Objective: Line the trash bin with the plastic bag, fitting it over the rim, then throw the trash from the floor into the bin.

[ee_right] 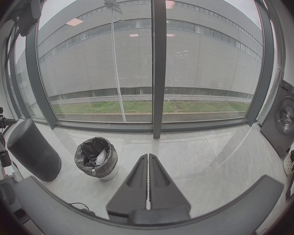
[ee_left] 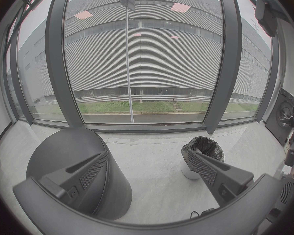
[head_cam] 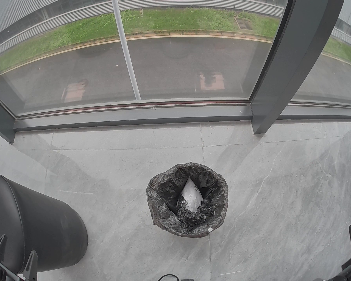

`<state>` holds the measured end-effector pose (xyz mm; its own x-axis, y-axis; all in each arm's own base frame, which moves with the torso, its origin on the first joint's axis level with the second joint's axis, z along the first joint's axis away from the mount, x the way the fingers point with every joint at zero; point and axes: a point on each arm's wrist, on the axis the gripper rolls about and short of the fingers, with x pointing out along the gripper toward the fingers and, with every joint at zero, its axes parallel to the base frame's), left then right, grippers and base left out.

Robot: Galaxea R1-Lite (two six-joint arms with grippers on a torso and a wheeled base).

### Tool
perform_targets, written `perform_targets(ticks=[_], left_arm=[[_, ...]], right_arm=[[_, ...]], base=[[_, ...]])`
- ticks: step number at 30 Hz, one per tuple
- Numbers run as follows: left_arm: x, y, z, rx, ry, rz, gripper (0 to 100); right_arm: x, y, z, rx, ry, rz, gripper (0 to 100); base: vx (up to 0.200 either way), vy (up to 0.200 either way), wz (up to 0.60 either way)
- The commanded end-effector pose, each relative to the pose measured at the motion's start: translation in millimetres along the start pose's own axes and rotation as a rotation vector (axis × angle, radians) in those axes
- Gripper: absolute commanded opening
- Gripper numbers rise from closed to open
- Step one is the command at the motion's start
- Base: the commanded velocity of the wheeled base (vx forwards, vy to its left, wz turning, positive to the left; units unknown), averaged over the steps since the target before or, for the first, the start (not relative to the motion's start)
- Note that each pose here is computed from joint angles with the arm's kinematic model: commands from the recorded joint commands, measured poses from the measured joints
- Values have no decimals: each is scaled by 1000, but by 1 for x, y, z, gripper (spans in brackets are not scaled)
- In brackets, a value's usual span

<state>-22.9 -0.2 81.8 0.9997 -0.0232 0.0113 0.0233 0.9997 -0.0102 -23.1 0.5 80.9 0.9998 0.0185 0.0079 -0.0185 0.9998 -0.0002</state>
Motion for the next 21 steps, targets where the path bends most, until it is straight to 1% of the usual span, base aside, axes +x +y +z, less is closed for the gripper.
perform_targets(ticks=[1,21], left_arm=[[0,0,-5,0,2,0,100],[0,0,-5,0,2,0,100]], right_arm=[[0,0,-5,2,3,0,0],[0,0,-5,8,3,-2,0]], base=[[0,0,0],[0,0,0]])
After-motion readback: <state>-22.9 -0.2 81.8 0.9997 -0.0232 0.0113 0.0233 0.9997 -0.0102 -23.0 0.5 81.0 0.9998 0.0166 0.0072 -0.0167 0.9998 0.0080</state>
